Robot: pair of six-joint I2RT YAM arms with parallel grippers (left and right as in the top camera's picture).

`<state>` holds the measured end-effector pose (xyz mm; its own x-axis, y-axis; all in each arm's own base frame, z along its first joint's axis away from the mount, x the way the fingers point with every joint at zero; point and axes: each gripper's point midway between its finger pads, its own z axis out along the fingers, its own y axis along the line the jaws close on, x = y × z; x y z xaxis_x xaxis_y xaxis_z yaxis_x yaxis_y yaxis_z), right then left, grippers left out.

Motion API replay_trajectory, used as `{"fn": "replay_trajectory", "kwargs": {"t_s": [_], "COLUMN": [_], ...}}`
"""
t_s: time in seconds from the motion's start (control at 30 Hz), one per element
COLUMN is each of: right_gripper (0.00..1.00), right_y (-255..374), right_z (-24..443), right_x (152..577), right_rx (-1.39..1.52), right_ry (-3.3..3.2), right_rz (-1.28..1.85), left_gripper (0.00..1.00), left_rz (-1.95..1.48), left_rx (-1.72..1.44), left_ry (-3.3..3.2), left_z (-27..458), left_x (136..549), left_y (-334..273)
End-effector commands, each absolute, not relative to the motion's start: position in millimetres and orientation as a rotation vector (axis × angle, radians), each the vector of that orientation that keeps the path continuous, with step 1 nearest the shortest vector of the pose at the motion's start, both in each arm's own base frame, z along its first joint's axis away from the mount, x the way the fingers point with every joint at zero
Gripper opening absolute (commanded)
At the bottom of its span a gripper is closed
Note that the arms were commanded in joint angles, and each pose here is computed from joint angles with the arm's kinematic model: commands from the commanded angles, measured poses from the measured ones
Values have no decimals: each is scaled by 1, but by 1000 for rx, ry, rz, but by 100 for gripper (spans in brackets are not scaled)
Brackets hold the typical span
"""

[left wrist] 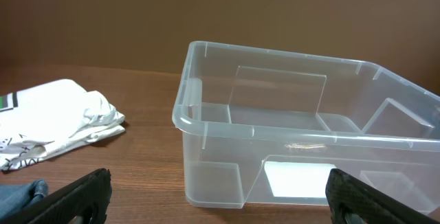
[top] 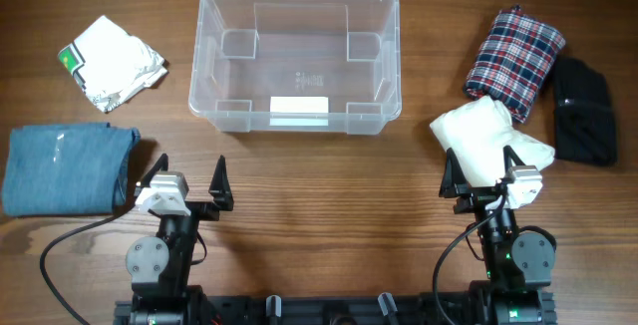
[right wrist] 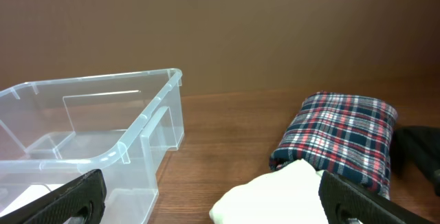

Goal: Pack container

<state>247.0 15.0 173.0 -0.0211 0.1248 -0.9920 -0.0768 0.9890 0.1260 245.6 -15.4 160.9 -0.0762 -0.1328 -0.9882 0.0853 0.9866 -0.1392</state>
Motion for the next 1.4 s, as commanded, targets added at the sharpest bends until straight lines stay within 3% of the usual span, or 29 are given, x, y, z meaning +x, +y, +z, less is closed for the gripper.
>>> {"fn": "replay_trajectory", "kwargs": {"t_s": [0.0,0.9,1.13,1.23,1.37], "right_gripper": [100,100,100,100,100], "right_y": [18,13,21,21,29], "right_z": [172,176,274,309,314], "right_x": [247,247,244,278,328], "right_rx": [14,7,-23,35,23], "right_ry": [1586,1570,1475,1623,1996], "right_rz": [162,115,159,209,229], "left_gripper": [100,100,100,100,100], "left_rz": [-196,-196,-197,-197,-197], "left_rx": [-25,-25,-25,-25,-25], "left_ry": [1641,1641,1641,1641,1641], "left_z": [159,159,159,159,159], "left_x": [245,245,245,245,245], "left_y": [-19,-19,-19,-19,-19]}}
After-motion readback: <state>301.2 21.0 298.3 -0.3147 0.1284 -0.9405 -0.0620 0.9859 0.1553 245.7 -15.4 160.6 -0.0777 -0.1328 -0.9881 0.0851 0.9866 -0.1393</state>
